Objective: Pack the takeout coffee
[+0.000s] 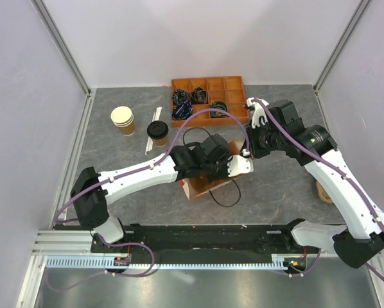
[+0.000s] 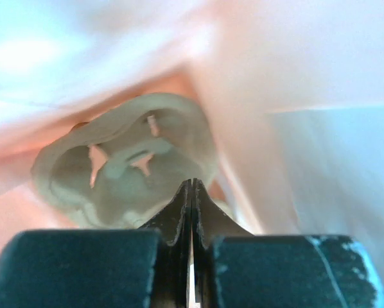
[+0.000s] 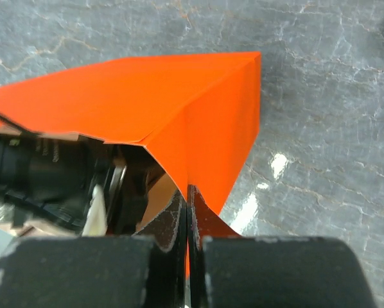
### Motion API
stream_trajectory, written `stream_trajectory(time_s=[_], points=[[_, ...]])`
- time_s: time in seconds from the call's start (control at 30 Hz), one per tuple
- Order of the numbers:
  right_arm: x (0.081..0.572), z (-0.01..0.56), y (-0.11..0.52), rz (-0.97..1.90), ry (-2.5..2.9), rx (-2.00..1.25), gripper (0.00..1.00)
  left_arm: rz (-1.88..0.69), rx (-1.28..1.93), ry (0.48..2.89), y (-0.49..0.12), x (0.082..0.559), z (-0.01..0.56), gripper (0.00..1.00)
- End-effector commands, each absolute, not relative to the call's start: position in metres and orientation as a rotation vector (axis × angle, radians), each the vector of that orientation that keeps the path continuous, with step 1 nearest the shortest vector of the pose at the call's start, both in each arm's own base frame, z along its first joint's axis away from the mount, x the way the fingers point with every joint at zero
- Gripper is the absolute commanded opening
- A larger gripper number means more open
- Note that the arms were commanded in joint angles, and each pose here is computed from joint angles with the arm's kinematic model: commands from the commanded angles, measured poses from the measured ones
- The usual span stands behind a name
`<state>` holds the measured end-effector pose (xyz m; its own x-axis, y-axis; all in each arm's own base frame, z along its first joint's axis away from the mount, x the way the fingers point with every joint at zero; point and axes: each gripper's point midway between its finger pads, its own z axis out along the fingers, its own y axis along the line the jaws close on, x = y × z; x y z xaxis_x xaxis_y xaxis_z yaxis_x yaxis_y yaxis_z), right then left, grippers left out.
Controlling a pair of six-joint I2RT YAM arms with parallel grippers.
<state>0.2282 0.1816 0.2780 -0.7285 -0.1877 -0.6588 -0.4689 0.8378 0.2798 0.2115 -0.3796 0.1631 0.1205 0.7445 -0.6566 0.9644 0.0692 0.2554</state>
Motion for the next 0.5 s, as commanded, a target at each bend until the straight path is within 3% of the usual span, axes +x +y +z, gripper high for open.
stream_trajectory(time_s=[0.0,0.47], points=[[0.216,0.278,0.187,0.626,2.387,-0.502,0.00,-0.471,1.643,1.665,-0.382,0.209,0.199,0.02],[0.215,0.276,0.189,0.643,2.419,-0.496,0.00,-0.226,1.760,1.890,-0.329,0.215,0.095,0.02]])
